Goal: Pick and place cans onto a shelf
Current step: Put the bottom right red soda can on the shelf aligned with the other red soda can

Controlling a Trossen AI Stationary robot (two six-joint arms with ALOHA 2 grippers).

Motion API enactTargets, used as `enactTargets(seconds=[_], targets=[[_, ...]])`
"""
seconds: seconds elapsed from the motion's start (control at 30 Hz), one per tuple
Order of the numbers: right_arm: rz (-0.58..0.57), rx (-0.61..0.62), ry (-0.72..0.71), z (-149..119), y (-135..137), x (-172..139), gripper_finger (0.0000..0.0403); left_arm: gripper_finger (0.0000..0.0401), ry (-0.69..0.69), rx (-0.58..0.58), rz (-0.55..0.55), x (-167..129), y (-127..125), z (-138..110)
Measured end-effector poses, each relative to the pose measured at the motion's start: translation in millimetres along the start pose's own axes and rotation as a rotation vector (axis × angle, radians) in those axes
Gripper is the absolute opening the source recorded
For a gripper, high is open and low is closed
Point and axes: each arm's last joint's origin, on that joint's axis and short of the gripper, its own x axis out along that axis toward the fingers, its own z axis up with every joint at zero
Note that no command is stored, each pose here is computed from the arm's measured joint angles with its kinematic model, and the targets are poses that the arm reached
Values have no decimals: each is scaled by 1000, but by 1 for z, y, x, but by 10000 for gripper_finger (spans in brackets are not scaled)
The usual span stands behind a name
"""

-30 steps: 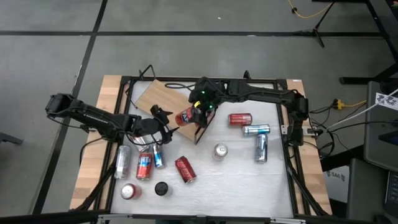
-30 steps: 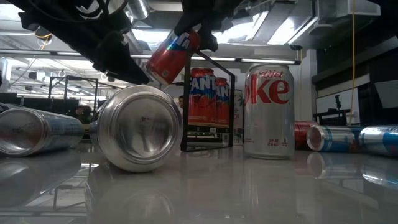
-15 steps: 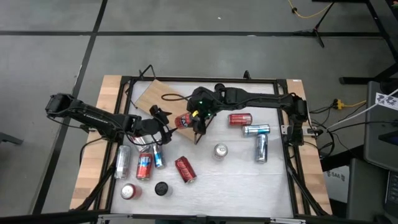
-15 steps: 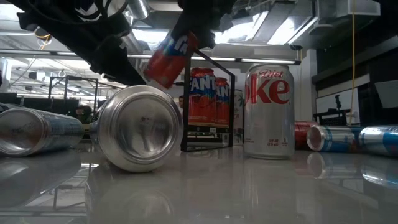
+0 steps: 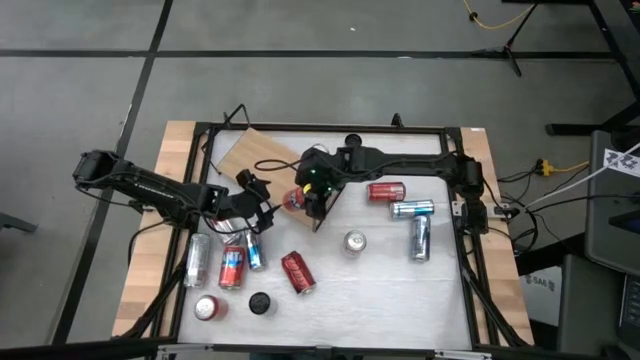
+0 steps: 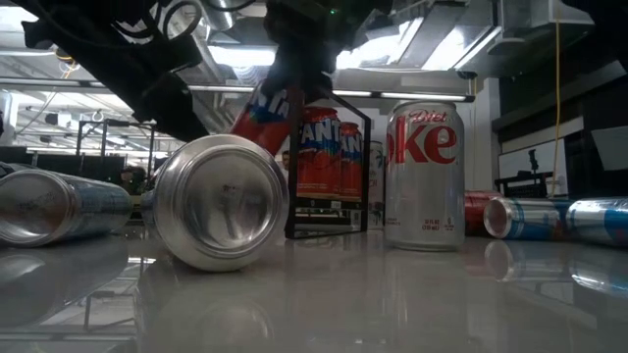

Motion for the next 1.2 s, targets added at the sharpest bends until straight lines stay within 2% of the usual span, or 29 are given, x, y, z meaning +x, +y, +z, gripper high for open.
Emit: enactTargets(seconds=[0.43, 0.63, 0.93, 1.2], targets=[[-27, -22, 14, -2, -1, 7, 298, 366, -28, -10, 65, 0, 2, 2], [-32, -21, 15, -2, -2, 7, 298, 366, -79, -80, 54, 0, 0, 7], [-32, -21, 15, -2, -2, 7, 298, 366, -71, -164, 46, 2, -2, 6], [-34, -21, 16, -2, -2, 7, 298, 366, -35, -145, 56, 15, -10, 0]])
